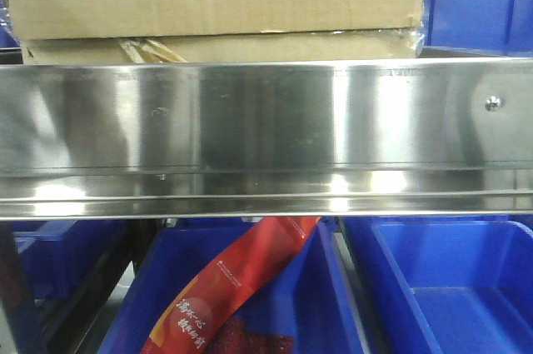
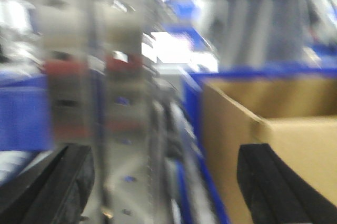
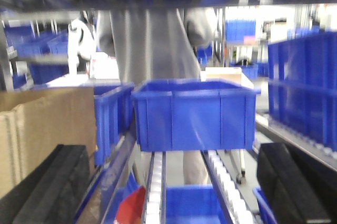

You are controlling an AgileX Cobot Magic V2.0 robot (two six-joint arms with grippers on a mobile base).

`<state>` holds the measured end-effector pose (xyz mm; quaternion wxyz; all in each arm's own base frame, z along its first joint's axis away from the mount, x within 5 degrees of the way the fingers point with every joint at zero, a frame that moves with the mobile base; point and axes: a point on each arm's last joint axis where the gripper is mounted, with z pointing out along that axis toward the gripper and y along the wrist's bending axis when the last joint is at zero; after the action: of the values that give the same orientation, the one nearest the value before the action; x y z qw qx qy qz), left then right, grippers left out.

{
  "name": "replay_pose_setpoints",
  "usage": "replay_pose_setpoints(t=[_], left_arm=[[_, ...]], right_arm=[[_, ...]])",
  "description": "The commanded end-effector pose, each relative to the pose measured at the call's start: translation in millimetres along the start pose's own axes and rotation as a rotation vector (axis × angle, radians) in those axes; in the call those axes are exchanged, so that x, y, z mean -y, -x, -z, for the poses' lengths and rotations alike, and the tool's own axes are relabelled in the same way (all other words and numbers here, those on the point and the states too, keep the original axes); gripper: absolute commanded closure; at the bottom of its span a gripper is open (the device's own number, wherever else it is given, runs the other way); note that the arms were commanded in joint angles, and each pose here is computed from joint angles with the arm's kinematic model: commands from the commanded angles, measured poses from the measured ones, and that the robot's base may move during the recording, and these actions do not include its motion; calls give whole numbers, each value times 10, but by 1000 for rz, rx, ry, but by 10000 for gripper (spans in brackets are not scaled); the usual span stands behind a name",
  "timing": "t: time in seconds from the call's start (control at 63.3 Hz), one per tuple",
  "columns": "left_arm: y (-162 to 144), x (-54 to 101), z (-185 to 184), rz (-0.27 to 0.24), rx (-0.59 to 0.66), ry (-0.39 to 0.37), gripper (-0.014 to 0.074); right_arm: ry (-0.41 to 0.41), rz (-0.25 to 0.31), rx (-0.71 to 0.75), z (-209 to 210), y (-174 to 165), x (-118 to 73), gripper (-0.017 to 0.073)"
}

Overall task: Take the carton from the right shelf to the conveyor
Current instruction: 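Clamp the carton's side walls with both grippers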

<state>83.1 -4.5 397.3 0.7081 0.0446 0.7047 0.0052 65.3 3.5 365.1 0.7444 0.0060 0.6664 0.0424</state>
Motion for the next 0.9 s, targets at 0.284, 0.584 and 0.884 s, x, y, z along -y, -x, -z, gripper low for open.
replay_pose_setpoints(t=[0.284, 0.584, 0.884], left_arm=[[720, 507, -572, -68, -105, -382, 127], [1150, 775, -1281, 43, -293, -368, 127], [1138, 687, -1922, 21, -519, -54, 127]], right_arm=[[190, -2, -102, -491, 568, -244, 21], [309, 33, -371, -1199, 1082, -615, 21], [306, 51, -647, -1950, 1358, -862, 21]])
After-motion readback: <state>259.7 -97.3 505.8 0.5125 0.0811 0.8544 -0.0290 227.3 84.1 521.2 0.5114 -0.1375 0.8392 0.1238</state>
